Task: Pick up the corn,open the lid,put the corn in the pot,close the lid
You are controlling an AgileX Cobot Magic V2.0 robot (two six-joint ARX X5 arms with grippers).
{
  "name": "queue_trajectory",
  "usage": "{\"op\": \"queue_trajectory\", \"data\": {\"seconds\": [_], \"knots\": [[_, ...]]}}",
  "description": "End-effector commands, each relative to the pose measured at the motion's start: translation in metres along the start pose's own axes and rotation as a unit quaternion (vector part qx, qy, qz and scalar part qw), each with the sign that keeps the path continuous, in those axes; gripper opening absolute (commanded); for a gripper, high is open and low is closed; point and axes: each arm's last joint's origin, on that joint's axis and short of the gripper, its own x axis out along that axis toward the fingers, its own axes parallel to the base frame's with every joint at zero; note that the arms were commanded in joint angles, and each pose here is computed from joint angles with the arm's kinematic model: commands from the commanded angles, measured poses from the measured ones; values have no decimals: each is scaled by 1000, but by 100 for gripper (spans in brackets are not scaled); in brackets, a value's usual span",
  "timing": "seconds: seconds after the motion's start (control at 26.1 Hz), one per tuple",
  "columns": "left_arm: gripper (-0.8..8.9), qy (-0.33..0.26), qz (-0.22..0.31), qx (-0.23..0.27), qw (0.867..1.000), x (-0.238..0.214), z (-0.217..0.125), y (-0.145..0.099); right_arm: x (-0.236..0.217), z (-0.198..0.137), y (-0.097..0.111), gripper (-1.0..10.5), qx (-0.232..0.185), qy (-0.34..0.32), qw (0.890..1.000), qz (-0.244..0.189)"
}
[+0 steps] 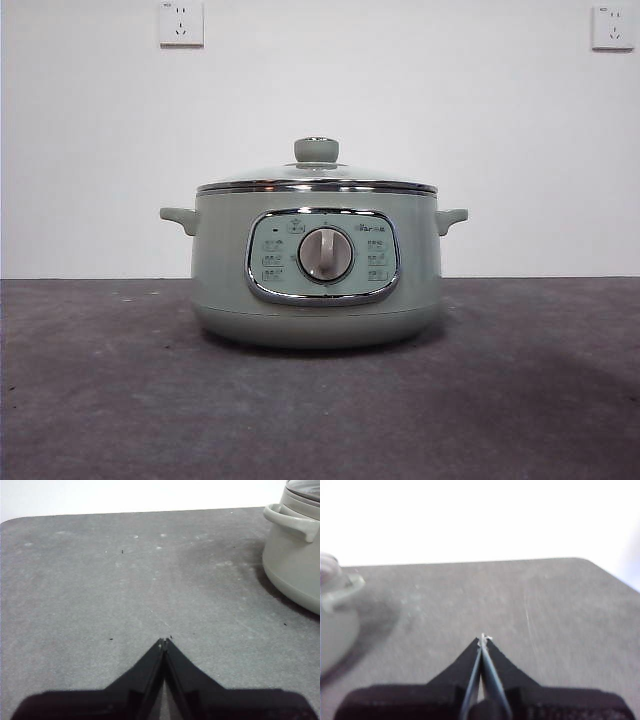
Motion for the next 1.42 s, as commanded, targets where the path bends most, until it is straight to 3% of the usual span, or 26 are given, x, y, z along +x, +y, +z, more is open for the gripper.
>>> {"op": "queue_trajectory", "data": {"seconds": [0.04,0.27,0.77,1.42], "knots": [[-2,2,0,-2,1000,1,-3,0,4,-15,0,1,-1,-1,1000,0],[-2,6,0,-2,1000,2,-3,0,4,-26,0,1,-14,48,999,-5],[-2,9,0,-2,1000,2,-4,0,4,-26,2,1,-26,49,998,28],[-1,9,0,-2,1000,2,-4,0,4,-26,2,1,-29,49,998,26]]}}
